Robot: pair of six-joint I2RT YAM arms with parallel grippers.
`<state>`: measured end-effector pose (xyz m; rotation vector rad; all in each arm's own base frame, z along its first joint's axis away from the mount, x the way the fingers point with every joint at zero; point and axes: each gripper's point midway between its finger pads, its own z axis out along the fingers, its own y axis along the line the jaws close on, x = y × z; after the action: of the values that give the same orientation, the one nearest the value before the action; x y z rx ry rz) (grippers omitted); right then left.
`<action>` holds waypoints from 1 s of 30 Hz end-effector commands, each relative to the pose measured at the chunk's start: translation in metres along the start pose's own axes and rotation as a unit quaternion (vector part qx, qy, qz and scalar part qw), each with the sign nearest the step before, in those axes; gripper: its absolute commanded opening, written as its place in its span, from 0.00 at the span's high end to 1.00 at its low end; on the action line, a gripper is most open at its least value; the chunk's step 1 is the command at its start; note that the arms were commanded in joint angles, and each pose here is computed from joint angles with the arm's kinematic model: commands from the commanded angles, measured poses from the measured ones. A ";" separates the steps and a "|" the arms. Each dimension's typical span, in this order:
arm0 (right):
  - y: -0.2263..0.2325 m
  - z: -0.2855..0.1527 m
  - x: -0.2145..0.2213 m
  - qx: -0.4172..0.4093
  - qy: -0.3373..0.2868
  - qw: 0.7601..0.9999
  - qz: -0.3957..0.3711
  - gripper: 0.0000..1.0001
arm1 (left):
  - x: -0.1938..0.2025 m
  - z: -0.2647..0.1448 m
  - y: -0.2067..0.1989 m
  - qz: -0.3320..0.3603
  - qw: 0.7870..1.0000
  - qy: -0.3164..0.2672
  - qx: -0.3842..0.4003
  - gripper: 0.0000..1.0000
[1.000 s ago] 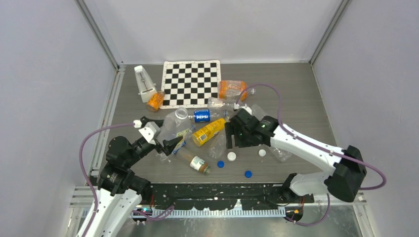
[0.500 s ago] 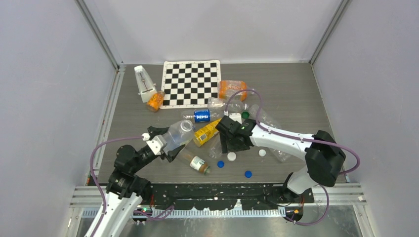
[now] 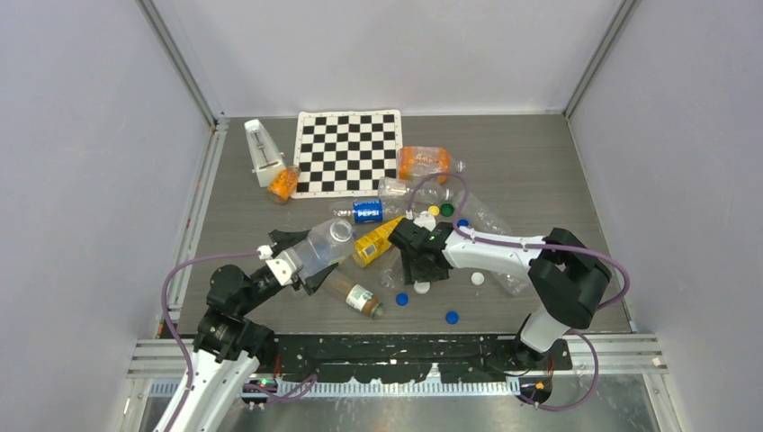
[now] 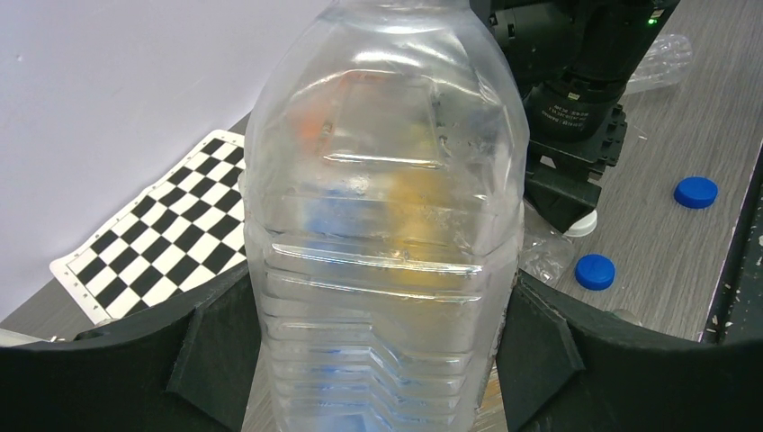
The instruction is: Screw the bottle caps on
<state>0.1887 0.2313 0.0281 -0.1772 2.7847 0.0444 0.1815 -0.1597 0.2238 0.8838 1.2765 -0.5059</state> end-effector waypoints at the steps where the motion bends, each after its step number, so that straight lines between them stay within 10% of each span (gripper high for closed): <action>1: 0.004 0.004 -0.002 -0.002 -0.009 1.000 0.009 0.40 | -0.024 0.002 0.004 0.028 0.999 -0.037 0.001 1.00; 22: 0.003 0.013 0.013 -0.010 0.011 1.000 0.012 0.46 | -0.022 0.003 0.002 0.025 0.999 -0.034 0.008 1.00; 30: 0.002 0.006 0.010 -0.020 0.000 1.000 0.013 0.67 | -0.025 0.006 0.001 0.022 0.999 -0.039 0.015 1.00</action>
<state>0.1836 0.2338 0.0150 -0.1613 2.8033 0.0836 0.1815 -0.1632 0.2194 0.9016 1.2896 -0.5272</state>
